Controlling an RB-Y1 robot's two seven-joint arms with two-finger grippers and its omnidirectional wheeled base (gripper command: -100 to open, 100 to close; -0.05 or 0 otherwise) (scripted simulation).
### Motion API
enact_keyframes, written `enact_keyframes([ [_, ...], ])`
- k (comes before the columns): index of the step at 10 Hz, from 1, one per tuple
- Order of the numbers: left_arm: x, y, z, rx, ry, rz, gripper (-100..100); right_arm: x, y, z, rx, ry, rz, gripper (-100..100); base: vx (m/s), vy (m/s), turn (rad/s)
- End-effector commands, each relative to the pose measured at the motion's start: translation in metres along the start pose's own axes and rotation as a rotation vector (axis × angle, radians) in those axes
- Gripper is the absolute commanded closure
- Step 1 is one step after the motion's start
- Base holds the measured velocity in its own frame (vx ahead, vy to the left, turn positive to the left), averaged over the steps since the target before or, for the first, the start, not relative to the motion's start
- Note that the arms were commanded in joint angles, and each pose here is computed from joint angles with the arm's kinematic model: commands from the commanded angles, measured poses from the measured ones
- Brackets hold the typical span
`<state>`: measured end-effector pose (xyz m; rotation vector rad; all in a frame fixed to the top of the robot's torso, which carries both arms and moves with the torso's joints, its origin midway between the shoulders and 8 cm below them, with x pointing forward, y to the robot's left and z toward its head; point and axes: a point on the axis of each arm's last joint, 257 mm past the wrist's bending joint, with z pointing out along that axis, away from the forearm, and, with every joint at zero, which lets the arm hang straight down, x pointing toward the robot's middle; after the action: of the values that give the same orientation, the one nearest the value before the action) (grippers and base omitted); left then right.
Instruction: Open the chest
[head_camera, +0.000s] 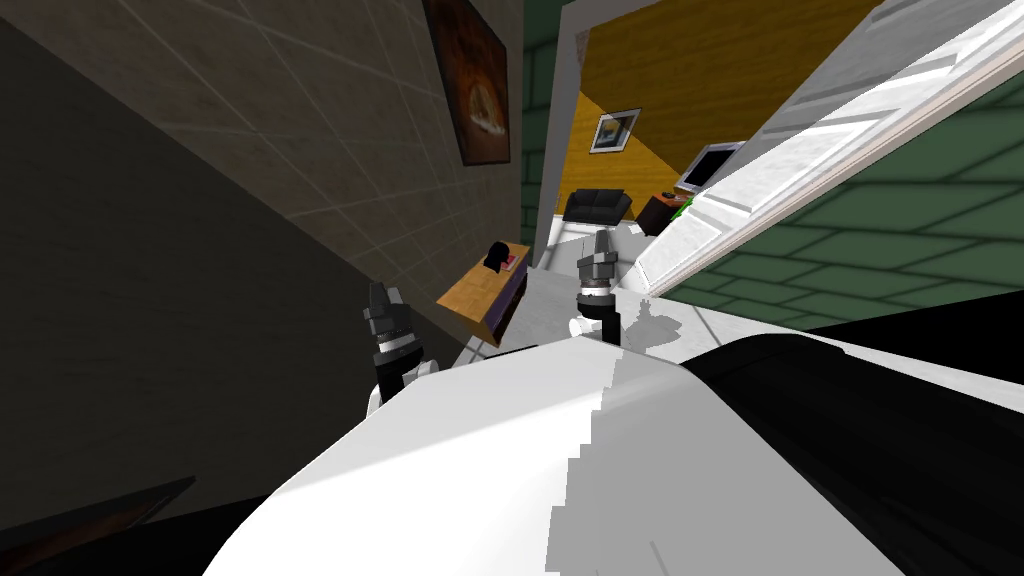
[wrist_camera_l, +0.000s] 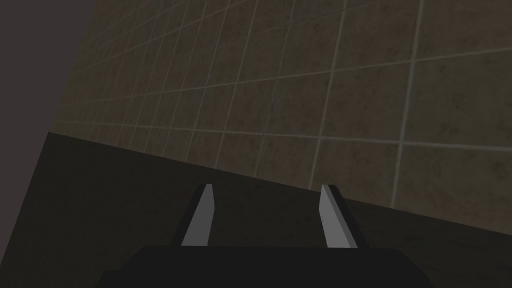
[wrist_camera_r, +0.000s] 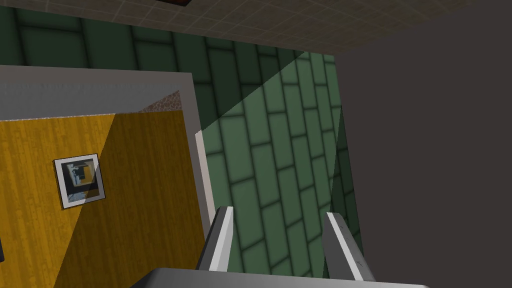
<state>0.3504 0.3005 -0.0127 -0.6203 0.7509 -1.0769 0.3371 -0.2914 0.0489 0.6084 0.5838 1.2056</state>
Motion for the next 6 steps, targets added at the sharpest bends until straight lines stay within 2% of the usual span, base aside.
enact_keyframes([
  [1, 0.000, 0.000, 0.000, 0.000, 0.000, 0.000, 0, 0.000, 0.000, 0.000, 0.000, 0.000, 0.000, 0, 0.000, 0.000, 0.000],
  [3, 0.000, 0.000, 0.000, 0.000, 0.000, 0.000, 0, 0.000, 0.000, 0.000, 0.000, 0.000, 0.000, 0, 0.000, 0.000, 0.000],
  [4, 0.003, 0.009, 0.001, -0.008, 0.031, 0.015, -100, 0.000, 0.000, 0.000, 0.000, 0.000, 0.000, 0, 0.028, -0.055, 0.064],
  [6, 0.004, 0.022, 0.002, -0.024, 0.052, 0.027, -100, 0.000, 0.000, 0.000, 0.001, 0.000, 0.000, 0, 0.071, -0.117, 0.064],
])
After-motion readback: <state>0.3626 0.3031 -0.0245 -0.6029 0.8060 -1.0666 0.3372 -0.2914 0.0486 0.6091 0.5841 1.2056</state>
